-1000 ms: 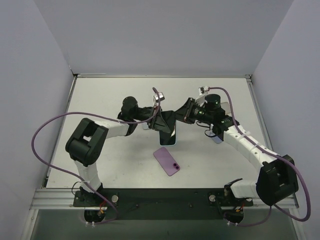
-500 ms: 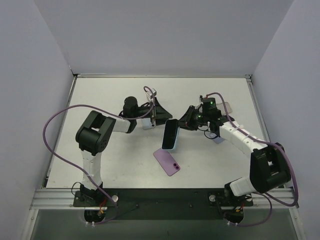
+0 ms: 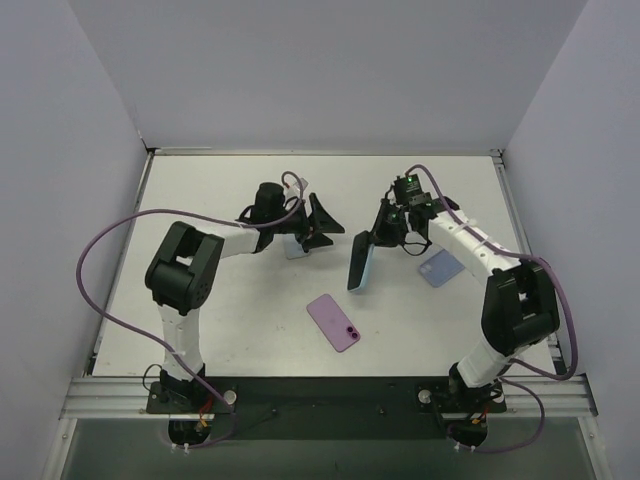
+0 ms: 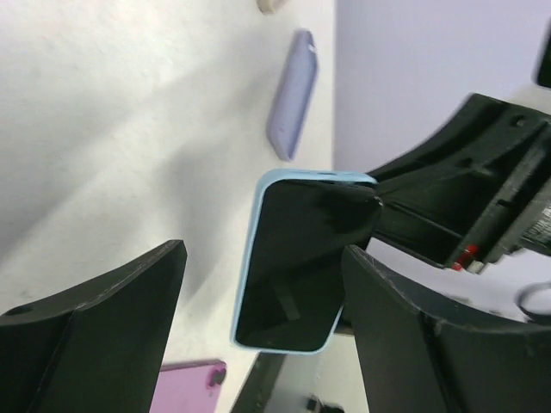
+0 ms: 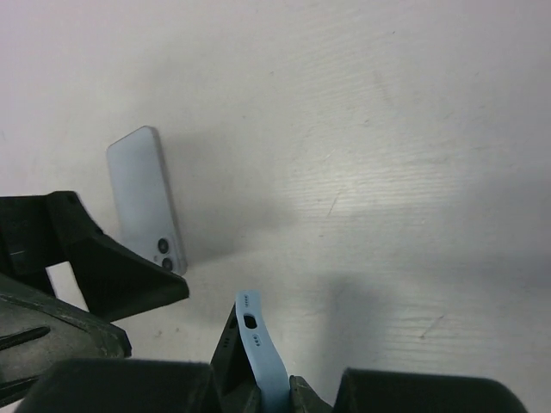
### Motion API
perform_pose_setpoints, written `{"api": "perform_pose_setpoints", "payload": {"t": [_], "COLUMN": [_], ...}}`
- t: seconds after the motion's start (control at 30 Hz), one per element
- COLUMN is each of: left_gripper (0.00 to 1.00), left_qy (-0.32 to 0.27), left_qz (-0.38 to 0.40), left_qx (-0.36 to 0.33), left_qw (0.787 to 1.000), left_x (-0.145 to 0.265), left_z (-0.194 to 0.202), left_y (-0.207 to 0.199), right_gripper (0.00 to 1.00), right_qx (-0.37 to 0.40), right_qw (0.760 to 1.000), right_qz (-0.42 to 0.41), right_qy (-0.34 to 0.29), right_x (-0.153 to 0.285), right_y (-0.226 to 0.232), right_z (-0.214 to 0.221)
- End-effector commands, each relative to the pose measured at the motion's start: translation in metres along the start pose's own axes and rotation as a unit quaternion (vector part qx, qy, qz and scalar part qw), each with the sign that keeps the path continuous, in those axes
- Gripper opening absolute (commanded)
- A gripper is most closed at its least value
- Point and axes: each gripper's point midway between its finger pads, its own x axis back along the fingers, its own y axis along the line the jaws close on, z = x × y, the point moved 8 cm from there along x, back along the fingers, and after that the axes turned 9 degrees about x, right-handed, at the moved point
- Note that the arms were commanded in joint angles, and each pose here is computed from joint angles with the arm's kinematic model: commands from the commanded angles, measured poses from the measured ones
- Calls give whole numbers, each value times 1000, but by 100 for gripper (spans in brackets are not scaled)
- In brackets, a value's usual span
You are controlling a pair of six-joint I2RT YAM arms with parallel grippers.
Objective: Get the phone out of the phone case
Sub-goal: Remove the phone case from the phone.
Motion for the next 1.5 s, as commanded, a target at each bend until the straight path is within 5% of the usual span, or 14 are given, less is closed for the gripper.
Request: {"api": "perform_pose_setpoints", "payload": {"t": [0.0, 0.37, 0.9, 1.47], "left_gripper": [83, 82, 82, 84], "left_qy": [-65, -91, -90, -66], "left_qz": [-99, -165, -199, -225], "left_qx": [-52, -20, -18, 17], "left_qw": [992, 982, 976, 972], "left_x": [15, 26, 28, 6], "left_z": [-12, -8, -9, 9], "left_y": [-30, -22, -19, -16], "right_gripper": [0, 2, 11, 18], "right_qx": [60, 117, 139, 135], "right_qw": [993, 971, 942, 925], "right_qz": [99, 181, 194, 221], "right_qy": [12, 106, 235, 278], "right_x": [13, -35, -72, -92], "right_y": [-11, -23, -38, -61], "right_z": [-15, 16, 85, 115]}}
